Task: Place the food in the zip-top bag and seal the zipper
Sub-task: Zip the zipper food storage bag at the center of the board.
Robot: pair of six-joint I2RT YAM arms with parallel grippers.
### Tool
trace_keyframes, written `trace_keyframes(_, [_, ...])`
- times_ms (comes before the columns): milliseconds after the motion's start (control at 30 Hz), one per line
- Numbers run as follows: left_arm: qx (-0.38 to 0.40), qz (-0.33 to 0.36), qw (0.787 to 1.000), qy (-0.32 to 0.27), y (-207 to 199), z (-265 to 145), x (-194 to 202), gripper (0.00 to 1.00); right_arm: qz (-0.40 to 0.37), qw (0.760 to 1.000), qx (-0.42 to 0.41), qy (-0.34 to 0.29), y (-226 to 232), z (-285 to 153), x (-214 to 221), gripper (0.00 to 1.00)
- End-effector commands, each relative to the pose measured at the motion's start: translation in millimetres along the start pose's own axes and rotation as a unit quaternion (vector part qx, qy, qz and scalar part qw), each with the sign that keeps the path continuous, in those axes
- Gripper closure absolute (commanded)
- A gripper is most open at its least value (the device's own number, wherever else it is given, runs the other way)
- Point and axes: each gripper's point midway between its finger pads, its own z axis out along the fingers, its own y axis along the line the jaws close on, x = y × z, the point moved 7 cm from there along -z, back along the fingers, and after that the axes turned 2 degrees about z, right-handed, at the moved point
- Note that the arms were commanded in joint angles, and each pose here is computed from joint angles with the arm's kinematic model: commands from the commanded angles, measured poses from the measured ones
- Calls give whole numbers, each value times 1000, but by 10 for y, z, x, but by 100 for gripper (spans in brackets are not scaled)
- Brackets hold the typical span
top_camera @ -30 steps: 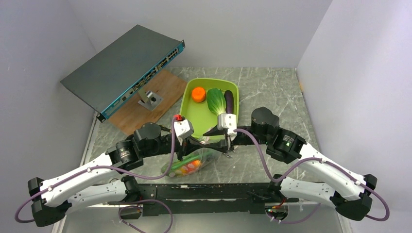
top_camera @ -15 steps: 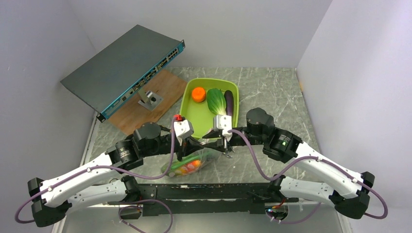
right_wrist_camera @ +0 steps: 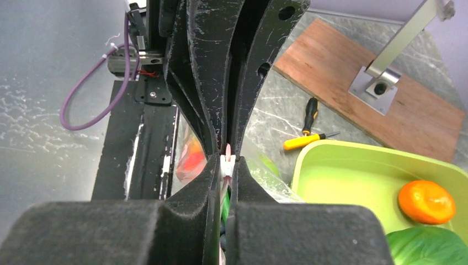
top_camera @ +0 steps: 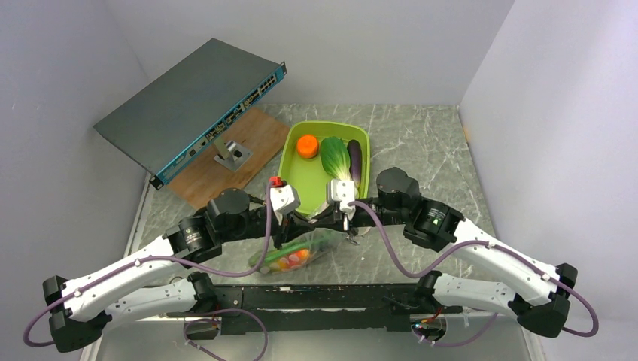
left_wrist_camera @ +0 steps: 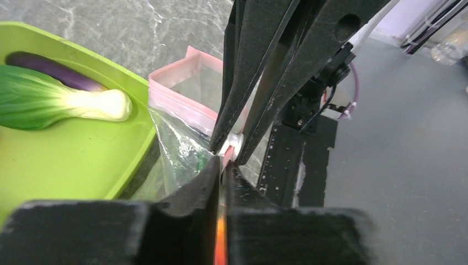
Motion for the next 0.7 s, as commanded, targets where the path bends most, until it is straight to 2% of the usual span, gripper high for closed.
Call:
trace_keyframes(0, [-9,18,999,-48,7,-41,-232,78,17,999,-3,-42,6,-20,-271,100])
trace_keyframes(67, [-6,17,998,-52,2,-29,-230,60,31,998,-7,-55,14,-24,-349,100])
trace_keyframes(133, [-4,17,998,-56,1,-19,-229,51,39,997,-14,-70,33,-34,-427,100])
trace_keyframes(400, [8,22,997,-67,-25,-20,-245,48,44,995,-15,-88,34,-54,-535,100])
trace_keyframes(467, [21,27,996,-80,-54,-27,-266,58,47,995,-17,-82,26,-29,-520,100])
trace_keyframes(567, [31,37,995,-89,-80,-57,-293,97,42,996,-7,-74,3,-21,-471,100])
trace_keyframes(667, [22,45,994,-95,-74,-127,-287,100,32,997,15,-63,-20,-61,-411,100])
